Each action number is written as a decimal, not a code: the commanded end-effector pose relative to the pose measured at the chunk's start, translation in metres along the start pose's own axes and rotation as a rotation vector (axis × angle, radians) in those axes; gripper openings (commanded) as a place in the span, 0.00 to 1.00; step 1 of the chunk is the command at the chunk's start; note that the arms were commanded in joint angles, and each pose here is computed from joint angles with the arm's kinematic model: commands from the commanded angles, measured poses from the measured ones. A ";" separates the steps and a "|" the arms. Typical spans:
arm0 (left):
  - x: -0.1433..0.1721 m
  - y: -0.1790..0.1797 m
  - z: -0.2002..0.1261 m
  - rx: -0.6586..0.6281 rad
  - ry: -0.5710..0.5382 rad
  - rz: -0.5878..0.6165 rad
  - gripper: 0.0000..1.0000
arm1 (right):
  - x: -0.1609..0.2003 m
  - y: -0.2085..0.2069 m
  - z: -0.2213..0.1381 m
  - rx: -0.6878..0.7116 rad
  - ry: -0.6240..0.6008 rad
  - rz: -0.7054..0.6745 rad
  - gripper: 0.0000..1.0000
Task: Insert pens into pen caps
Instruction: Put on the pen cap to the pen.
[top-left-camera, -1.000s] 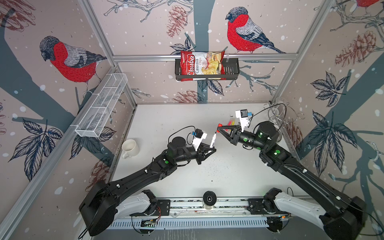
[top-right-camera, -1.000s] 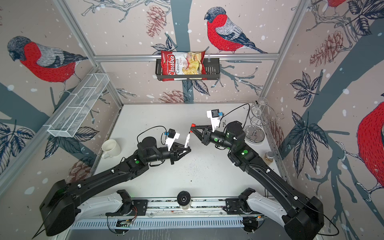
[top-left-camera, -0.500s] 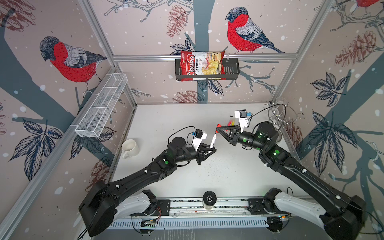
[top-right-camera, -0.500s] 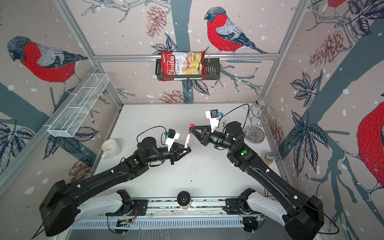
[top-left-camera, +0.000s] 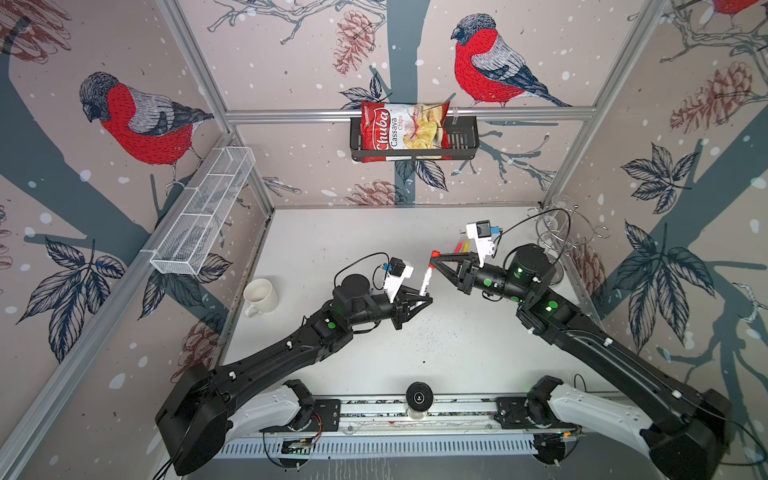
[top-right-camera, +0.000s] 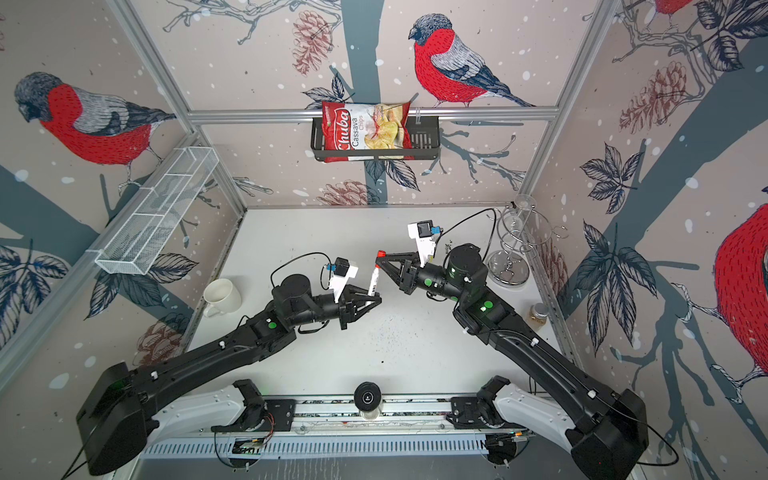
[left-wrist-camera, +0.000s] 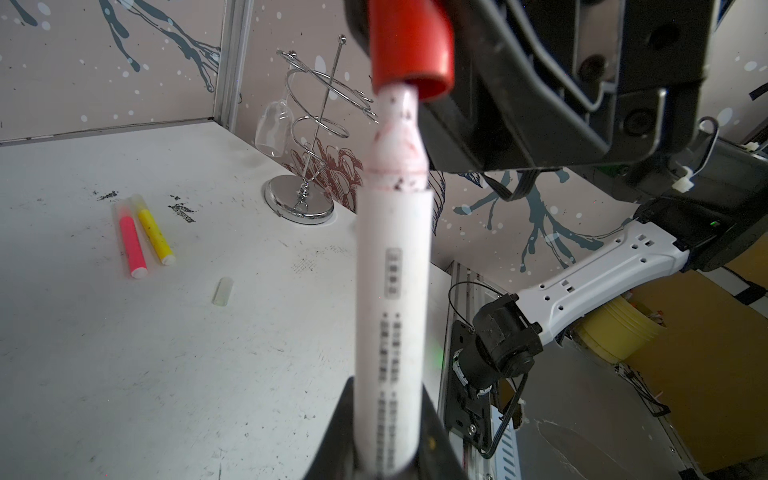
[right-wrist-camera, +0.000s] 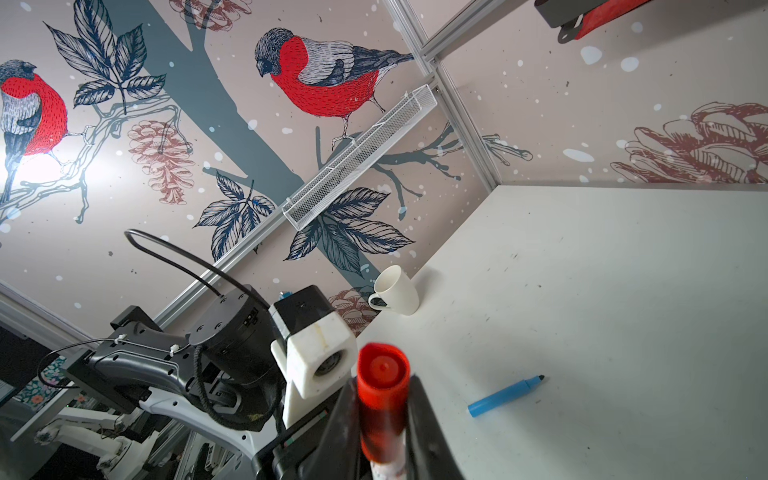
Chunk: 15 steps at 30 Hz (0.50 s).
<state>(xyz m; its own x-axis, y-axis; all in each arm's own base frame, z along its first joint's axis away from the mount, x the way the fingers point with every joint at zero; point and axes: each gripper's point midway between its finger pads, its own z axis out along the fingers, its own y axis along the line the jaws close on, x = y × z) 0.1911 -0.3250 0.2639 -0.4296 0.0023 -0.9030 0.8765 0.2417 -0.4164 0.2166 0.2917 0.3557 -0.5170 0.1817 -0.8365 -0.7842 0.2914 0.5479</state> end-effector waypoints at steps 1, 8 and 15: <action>-0.016 -0.009 0.000 0.032 -0.051 0.027 0.00 | 0.001 0.004 0.001 -0.016 0.000 -0.038 0.00; -0.019 -0.012 -0.002 0.042 -0.062 0.027 0.00 | 0.009 0.002 0.003 0.001 0.022 -0.058 0.00; -0.026 -0.018 -0.002 0.070 -0.086 0.026 0.00 | 0.017 0.002 0.003 -0.002 0.045 -0.082 0.00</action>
<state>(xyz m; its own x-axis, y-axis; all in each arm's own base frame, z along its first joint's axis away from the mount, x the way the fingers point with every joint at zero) 0.1891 -0.3253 0.2685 -0.4468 -0.0100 -0.8946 0.8699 0.2284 -0.4371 0.2112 0.2969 0.3465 -0.4782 0.1395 -0.8671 -0.8111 0.3084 0.4970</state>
